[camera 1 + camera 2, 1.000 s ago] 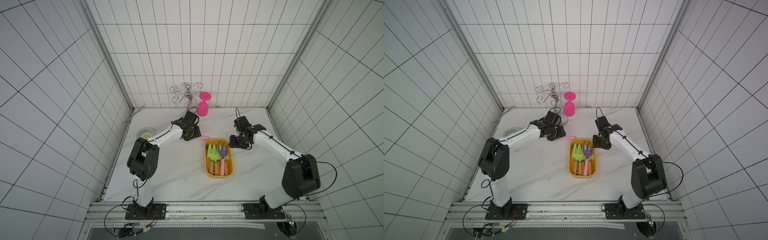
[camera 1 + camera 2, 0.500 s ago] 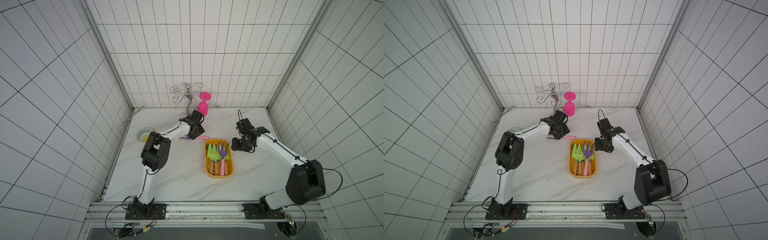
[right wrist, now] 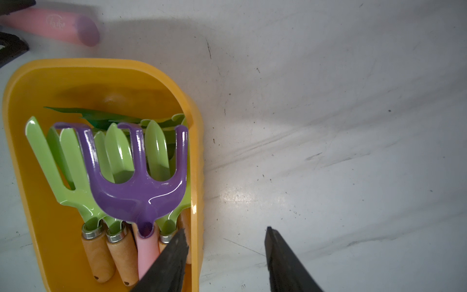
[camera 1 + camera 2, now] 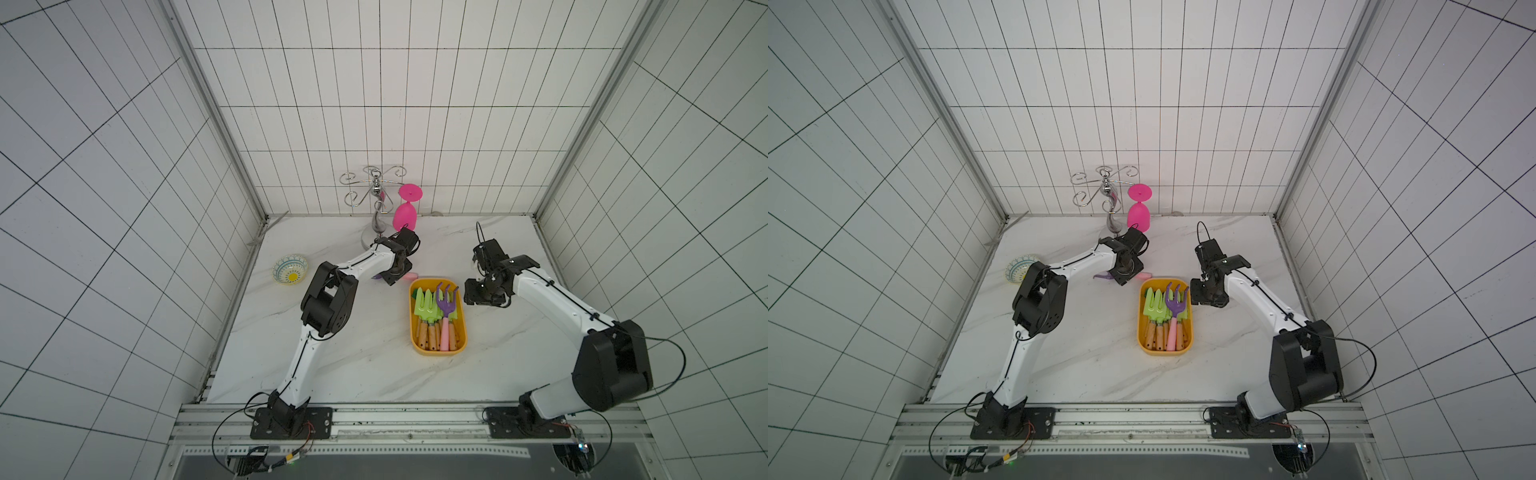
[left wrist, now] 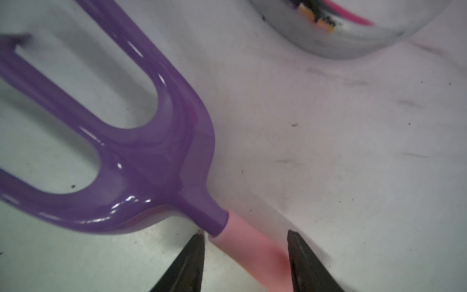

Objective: Put the rake into the storage box
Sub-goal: Pick up the rake at the center of the board.

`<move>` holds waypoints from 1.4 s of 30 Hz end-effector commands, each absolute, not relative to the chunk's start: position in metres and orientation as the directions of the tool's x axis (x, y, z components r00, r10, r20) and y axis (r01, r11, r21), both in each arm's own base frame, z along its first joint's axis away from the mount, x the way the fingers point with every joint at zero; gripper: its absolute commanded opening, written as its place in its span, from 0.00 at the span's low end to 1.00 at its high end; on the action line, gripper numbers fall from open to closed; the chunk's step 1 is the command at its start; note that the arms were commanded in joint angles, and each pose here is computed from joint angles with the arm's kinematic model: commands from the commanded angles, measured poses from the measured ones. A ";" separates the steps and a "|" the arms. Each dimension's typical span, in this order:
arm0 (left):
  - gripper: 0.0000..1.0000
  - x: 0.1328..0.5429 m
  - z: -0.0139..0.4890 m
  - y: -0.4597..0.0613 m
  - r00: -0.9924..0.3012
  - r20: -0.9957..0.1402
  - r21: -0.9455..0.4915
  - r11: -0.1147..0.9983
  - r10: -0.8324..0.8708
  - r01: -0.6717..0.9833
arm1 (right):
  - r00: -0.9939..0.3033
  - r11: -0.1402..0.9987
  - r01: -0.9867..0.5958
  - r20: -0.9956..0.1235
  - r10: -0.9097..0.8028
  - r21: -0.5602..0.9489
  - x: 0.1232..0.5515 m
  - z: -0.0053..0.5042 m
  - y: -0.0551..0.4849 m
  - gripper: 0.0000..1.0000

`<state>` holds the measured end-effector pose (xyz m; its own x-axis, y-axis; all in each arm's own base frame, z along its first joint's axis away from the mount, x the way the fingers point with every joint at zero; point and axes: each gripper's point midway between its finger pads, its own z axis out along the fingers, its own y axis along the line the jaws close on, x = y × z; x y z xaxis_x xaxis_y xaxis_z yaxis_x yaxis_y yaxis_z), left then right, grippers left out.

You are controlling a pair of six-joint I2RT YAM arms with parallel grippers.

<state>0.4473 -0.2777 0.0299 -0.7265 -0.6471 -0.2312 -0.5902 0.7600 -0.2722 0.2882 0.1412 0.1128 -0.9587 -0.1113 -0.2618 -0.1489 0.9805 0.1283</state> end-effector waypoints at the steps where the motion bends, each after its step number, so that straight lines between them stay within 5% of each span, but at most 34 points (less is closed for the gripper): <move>1: 0.48 0.440 0.012 -0.263 -0.720 -0.248 -0.193 0.762 -0.648 -0.619 | -0.967 0.979 -0.145 -0.230 -0.110 0.141 0.275 0.110 0.135 0.53; 10: 0.29 0.413 0.002 -0.230 -0.830 -0.234 -0.094 0.861 -0.507 -0.499 | -0.972 0.972 -0.134 -0.218 -0.091 0.192 0.273 0.112 0.143 0.53; 20: 0.28 0.373 -0.001 -0.188 -0.955 -0.188 -0.030 0.973 -0.228 -0.227 | -0.973 0.962 -0.092 -0.228 -0.032 0.256 0.263 0.120 0.150 0.53; 24: 0.33 0.362 0.007 -0.177 -0.969 -0.199 0.002 0.988 -0.148 -0.152 | -0.973 0.962 -0.086 -0.231 -0.024 0.260 0.263 0.120 0.152 0.53; 32: 0.62 0.341 0.017 -0.178 -0.970 -0.209 -0.068 0.991 -0.124 -0.112 | -0.971 0.957 -0.120 -0.231 -0.057 0.266 0.264 0.116 0.160 0.53; 42: 0.67 0.321 0.042 -0.197 -0.963 -0.243 -0.032 0.993 -0.116 -0.111 | -0.961 0.960 -0.140 -0.268 -0.073 0.241 0.259 0.122 0.156 0.54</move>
<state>0.3227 -0.1942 0.0339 -0.9687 -0.0961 -0.2290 -0.0884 0.9951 -0.0436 0.2692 0.1620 0.1258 -0.9612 -0.0613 -0.2690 -0.1351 0.9546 0.2654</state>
